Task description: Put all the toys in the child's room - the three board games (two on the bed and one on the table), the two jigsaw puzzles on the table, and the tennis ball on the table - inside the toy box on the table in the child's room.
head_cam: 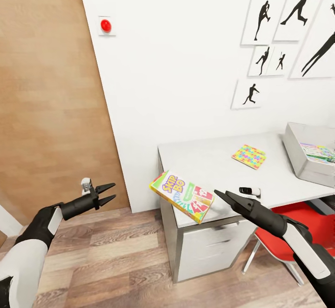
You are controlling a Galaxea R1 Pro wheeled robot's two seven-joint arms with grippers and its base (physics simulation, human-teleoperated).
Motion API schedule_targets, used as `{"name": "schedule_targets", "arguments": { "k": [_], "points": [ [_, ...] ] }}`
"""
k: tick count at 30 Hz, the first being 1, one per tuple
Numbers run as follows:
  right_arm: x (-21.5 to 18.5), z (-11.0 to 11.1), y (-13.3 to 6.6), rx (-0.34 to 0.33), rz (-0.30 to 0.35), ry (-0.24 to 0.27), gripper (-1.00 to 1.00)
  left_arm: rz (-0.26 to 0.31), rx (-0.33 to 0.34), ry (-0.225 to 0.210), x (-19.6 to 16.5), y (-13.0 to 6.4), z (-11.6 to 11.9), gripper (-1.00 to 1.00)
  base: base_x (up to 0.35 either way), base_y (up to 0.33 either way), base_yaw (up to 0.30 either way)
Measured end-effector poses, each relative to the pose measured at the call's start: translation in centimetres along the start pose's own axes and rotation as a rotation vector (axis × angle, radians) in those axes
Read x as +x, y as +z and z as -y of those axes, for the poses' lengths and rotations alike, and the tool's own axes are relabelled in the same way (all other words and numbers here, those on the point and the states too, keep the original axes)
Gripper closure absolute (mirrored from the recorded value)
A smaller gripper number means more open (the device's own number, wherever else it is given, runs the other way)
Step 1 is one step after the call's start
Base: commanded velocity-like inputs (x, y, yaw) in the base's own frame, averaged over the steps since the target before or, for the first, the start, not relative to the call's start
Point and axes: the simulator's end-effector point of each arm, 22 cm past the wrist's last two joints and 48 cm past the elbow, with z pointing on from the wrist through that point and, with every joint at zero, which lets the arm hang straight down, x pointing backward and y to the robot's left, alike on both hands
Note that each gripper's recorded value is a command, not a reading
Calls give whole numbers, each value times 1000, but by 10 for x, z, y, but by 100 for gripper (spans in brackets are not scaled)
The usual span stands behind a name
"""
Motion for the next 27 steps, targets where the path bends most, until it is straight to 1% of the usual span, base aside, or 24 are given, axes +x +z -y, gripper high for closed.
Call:
{"name": "schedule_targets", "arguments": {
  "k": [4,15,22,27],
  "points": [
    [0,0,0,0,0,0,-100,-1,-2,-6,1,0,-2,-100,0,-174,0],
    [0,0,0,-2,1,1,-100,-1,-3,-9,2,0,-3,-100,0,-34,0],
    [0,-2,1,-5,-1,-2,-100,-1,-4,-9,2,0,-2,-100,0,-166,-16],
    [0,-4,2,-8,-1,-5,-100,0,-1,-6,1,0,0,-100,0,-52,-38]
  ]
}}
